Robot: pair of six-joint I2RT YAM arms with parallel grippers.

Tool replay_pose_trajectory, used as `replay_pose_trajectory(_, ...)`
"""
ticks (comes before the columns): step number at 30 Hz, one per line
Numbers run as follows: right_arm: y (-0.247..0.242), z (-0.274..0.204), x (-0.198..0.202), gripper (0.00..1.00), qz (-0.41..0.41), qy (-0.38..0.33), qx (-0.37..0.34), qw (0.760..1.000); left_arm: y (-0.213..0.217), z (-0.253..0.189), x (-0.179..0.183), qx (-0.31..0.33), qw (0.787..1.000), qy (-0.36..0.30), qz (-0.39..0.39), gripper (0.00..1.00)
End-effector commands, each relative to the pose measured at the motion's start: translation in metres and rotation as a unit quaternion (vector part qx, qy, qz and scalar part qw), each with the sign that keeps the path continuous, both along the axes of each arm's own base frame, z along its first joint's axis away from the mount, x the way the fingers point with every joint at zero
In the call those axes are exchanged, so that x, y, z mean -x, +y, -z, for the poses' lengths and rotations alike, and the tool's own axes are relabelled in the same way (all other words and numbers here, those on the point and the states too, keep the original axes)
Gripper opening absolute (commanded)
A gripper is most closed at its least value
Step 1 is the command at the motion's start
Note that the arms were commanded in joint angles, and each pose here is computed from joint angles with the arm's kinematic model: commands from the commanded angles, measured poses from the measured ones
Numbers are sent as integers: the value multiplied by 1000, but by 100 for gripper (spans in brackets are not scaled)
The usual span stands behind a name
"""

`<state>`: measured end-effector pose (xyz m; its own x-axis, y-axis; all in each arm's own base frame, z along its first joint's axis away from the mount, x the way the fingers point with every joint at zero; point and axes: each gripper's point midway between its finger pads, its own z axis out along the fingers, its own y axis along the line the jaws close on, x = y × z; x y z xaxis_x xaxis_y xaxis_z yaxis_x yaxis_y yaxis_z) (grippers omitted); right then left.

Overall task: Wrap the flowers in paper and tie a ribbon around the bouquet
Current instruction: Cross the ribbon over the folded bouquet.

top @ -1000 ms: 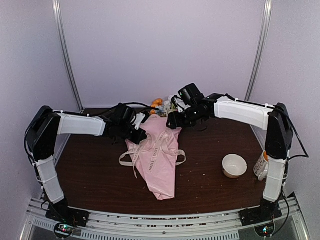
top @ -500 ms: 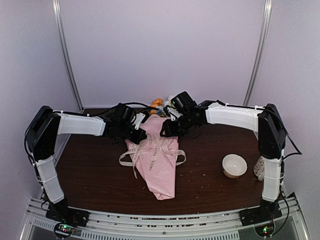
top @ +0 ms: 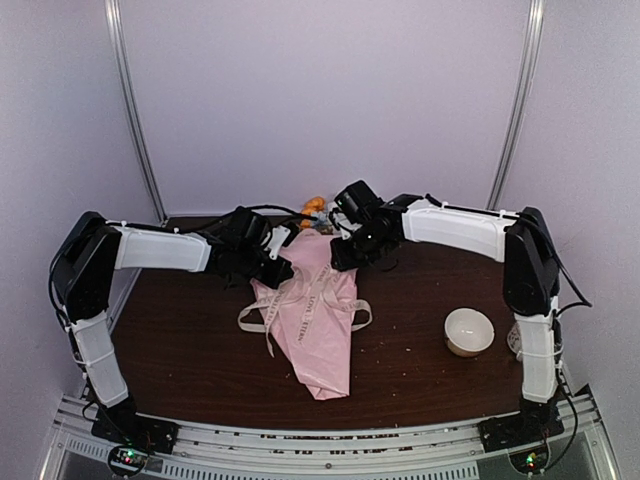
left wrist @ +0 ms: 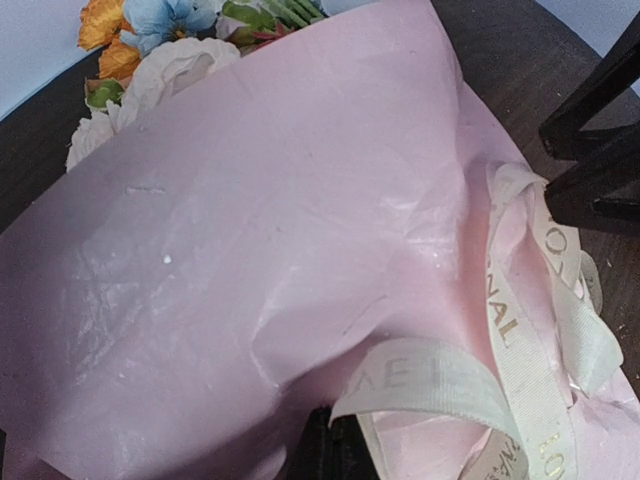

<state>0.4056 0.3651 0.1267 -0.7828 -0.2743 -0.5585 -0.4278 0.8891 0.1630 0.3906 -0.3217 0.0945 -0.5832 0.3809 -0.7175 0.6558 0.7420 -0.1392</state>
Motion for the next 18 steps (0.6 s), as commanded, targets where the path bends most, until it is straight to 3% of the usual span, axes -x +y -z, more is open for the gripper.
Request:
replay_pose_trajectory(1,9,14,-2,31,-21,17,12,1000,3,2,-2,5,1000,0,-5,0)
replay_pose_trajectory(8,53,9,8,0,-81,62,-89,991,4,-5,-1,20,1000,-8,-4,0)
replay_pose_trajectory(13,95,-1,15,0,-116,100,-190,970,4,-18,-1,43,999,-19,0,0)
replay_pose_trajectory(18,108,-4,13,0,-112,107,-211,965,2,-22,3,56,998,-22,8,0)
